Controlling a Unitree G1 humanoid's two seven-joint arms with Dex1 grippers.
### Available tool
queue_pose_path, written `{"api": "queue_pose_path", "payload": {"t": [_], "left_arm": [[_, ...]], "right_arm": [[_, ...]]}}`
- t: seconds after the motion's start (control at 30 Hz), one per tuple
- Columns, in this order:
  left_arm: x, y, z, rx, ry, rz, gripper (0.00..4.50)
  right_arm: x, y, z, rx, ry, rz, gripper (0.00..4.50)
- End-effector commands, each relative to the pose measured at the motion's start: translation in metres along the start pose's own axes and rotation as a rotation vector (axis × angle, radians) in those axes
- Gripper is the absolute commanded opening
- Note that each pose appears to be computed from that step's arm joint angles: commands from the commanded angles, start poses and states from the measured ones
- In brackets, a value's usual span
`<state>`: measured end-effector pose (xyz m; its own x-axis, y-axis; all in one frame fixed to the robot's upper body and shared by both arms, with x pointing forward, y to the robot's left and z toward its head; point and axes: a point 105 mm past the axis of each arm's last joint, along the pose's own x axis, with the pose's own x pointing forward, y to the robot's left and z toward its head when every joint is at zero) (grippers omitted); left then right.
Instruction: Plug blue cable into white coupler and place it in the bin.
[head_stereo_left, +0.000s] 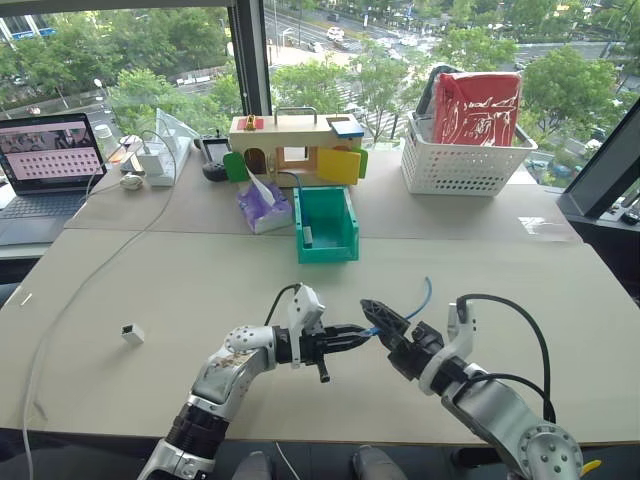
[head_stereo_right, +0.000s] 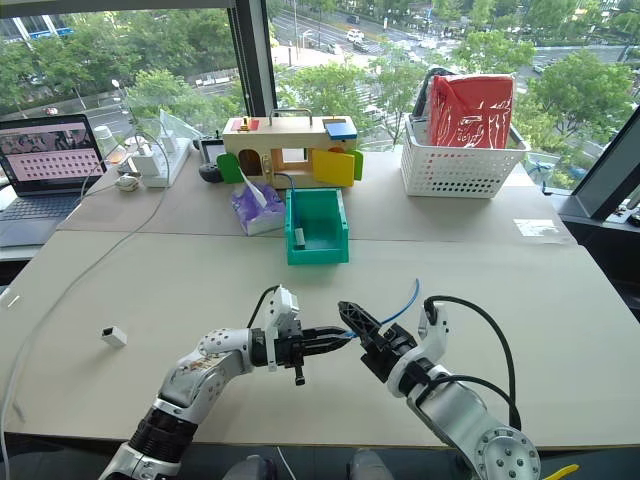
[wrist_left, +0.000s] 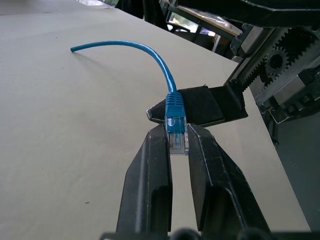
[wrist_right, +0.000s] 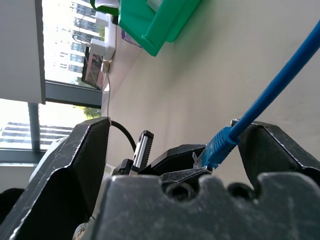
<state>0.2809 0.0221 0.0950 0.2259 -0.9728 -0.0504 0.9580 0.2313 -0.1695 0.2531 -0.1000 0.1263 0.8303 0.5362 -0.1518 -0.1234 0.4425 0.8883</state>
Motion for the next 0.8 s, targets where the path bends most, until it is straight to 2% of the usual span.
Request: {"api": "queue_pose_path", "payload": {"t": [0.03,0.3,0.57,0.63,0.67,0.8], "left_arm": [[0.0033,-0.0056,0.0094,0.036,-0.020,-0.031,0.06],[0.0033,-0.0038,0.0101,0.037,-0.027,-0.023,0.06],[0.0046,-0.0044,0.0102,0.035,-0.032,-0.024,0.06],[0.0049,-0.0046,0.0104,0.034,-0.032,-0.026,0.06],[0.0049,-0.0046,0.0104,0.034,-0.032,-0.026,0.06],[0.0046,-0.0047,0.0104,0.033,-0.033,-0.027,0.06]], "right_arm": [[-0.0033,0.0127,0.0021,-0.002,-0.020,0.056,2.86],[-0.0034,0.0123,0.0012,0.005,-0.008,0.056,0.06],[-0.0041,0.0143,-0.0018,0.002,0.019,0.064,0.06],[-0.0039,0.0148,-0.0015,0.004,0.018,0.065,0.90],[-0.0039,0.0144,-0.0011,0.004,0.017,0.062,1.09],[-0.0048,0.0118,-0.0016,0.000,0.021,0.046,2.47]]}}
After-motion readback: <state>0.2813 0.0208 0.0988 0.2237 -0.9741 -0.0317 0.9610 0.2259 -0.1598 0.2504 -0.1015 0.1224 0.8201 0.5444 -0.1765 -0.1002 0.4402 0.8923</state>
